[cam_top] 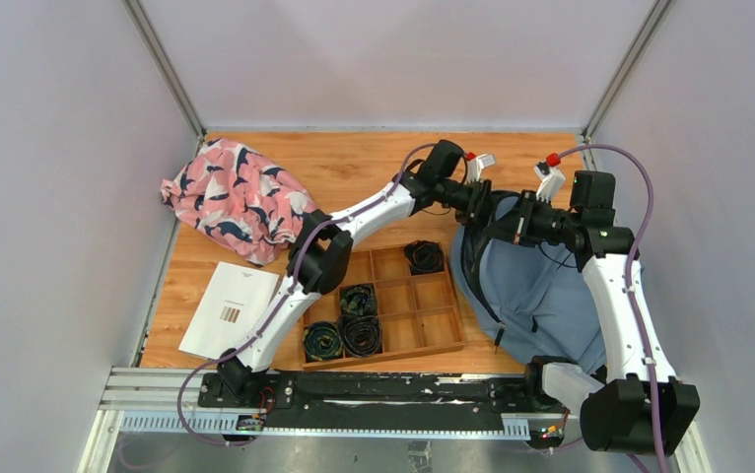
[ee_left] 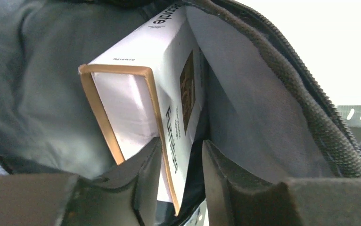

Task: Pack the student bag
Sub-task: Place the book in the student bag.

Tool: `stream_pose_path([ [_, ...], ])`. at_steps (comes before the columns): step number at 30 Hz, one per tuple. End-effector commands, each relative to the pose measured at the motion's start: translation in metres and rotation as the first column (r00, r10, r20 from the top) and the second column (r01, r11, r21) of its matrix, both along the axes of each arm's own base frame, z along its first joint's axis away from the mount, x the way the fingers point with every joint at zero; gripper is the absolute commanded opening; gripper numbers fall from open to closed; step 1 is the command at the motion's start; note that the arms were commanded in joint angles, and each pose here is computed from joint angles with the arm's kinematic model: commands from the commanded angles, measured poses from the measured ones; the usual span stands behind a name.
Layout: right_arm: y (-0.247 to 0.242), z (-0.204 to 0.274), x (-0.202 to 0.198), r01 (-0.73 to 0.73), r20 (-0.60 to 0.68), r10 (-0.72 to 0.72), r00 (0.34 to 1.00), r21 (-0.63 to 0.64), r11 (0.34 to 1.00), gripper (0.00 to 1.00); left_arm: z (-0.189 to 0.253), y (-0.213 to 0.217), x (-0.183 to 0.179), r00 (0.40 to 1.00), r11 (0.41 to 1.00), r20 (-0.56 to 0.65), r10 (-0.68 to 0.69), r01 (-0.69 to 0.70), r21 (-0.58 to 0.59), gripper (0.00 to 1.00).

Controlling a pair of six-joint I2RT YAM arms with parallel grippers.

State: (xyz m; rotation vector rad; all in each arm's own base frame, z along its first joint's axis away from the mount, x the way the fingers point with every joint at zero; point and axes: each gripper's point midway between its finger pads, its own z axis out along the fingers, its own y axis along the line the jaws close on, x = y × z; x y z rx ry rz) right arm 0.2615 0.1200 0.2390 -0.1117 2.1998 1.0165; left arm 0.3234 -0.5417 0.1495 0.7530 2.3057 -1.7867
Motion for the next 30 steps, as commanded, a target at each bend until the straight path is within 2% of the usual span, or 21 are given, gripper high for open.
stream_pose_path([
  [1,0.007,0.015,-0.003,-0.028,0.054,0.027,0.998,0.020,0.999,0.00,0.022,-0.004,-0.016,0.997,1.000,0.074,-0.014,0.014,0.001,0.43],
  [10,-0.001,0.011,0.001,0.034,0.049,-0.034,0.998,-0.014,0.999,0.00,0.050,0.021,-0.015,0.987,1.000,0.157,0.021,-0.024,0.019,0.49],
  [13,-0.001,0.009,0.000,0.034,0.044,-0.033,0.998,-0.013,0.999,0.00,0.057,0.027,-0.013,0.985,0.999,0.171,0.028,-0.031,0.016,0.55],
  [23,-0.001,0.009,0.001,0.035,0.043,-0.034,0.998,-0.014,0.999,0.00,0.062,0.034,-0.013,0.985,1.000,0.170,0.028,-0.029,0.005,0.73],
  [30,-0.001,0.011,0.001,0.037,0.046,-0.036,0.998,-0.014,0.999,0.00,0.054,0.033,-0.015,0.989,1.000,0.148,0.016,-0.018,0.011,0.76],
])
